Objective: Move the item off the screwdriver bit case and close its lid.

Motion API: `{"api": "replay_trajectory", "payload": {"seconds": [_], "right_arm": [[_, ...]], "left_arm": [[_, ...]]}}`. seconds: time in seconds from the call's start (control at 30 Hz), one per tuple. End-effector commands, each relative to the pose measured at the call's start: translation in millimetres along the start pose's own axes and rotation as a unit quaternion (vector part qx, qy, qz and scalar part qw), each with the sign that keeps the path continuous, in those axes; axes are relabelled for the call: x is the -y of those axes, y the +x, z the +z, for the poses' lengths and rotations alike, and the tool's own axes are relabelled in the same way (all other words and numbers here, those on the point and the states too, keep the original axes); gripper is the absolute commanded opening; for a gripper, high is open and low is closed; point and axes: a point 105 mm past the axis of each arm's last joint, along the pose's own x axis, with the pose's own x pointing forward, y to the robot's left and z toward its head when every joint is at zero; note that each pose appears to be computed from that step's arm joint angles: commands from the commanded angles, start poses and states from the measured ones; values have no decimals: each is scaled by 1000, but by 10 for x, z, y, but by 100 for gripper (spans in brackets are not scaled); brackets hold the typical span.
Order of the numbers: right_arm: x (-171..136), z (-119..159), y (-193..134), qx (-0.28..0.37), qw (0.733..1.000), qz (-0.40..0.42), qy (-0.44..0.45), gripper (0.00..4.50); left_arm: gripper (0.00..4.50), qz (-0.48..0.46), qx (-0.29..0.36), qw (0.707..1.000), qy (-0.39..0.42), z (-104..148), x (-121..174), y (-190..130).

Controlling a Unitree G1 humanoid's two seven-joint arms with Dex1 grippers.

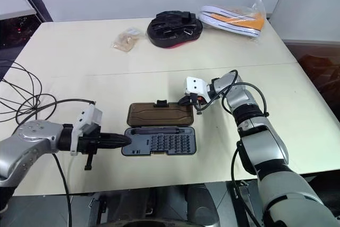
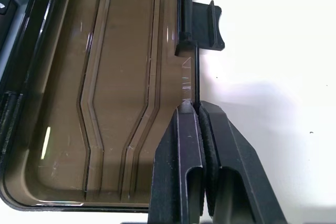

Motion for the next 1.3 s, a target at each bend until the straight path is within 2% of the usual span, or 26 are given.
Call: {"api": "replay_trajectory", "payload": {"seconds": [0.03, 0.2, 0.37, 0.97, 1.3], "right_arm": [[-18, 20, 15, 1, 1000, 4, -5, 0], [-8, 35, -9, 0, 1000, 3, -9, 0], [13, 50, -25, -1, 1000, -2, -12, 0], [68, 106, -83, 3, 999, -27, -32, 0], [130, 231, -260, 3, 992, -97, -79, 0]], "left_arm": [[8, 19, 4, 1000, 9, -12, -78, 18], [8, 34, 5, 999, 4, -88, -180, 41], [8, 25, -6, 1000, 2, -197, -150, 85], [8, 48, -9, 999, 1, -337, -246, 207], [8, 48, -5, 999, -8, -353, -218, 232]]}}
